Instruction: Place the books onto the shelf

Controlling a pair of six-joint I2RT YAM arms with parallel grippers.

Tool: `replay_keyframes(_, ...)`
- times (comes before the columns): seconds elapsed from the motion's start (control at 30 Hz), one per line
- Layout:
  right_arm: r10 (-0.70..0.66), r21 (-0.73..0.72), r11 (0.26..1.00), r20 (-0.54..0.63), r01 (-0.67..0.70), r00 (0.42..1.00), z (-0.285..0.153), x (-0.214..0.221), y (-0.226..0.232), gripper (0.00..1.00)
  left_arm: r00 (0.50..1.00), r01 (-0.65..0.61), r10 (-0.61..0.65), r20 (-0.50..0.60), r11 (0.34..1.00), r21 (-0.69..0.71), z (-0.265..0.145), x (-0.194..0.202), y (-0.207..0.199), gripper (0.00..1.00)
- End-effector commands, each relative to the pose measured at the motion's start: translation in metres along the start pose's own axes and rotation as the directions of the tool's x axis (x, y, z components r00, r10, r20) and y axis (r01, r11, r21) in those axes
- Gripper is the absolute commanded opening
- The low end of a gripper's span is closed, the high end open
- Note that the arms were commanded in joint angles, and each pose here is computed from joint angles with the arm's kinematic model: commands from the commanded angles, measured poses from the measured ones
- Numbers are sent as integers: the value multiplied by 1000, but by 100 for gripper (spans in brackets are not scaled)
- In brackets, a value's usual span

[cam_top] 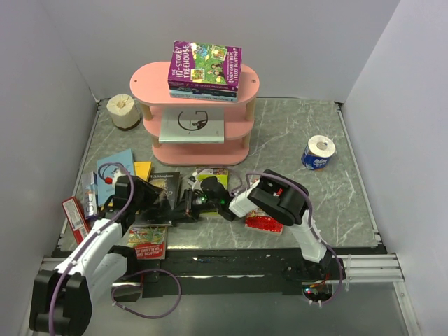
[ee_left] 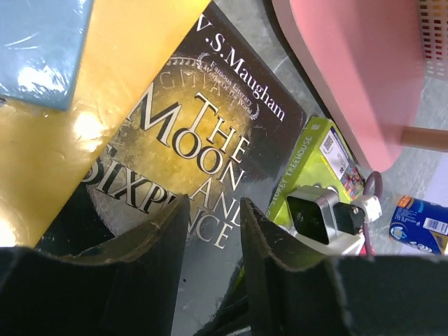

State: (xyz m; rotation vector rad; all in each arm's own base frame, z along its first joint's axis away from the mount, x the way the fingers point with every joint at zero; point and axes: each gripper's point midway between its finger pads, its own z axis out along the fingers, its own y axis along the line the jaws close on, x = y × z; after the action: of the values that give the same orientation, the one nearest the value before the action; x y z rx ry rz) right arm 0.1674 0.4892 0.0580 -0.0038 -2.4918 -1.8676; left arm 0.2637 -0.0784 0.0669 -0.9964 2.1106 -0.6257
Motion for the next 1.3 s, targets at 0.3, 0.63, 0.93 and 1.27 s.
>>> replay_keyframes(0.3, -298, 11, 954, -68, 300, 952, -94, 52, 72, 0, 998, -15, 12, 67, 999, 41, -51, -17, -19, 48)
replay_keyframes(0.63, -498, 13, 851, -298, 526, 814, -184, 104, 104, 0, 984, -151, 120, 133, 953, 262, -107, -36, -79, 64)
replay_keyframes(0.93, -584, -154, 810, -297, 566, 756, -271, 114, 164, 0, 967, -226, 255, 21, 815, 534, -133, 2, -114, 89)
replay_keyframes(1.27, -599, -194, 801, -280, 567, 750, -290, 120, 168, 0, 925, -104, 378, -40, 353, 930, -209, 42, -170, 91)
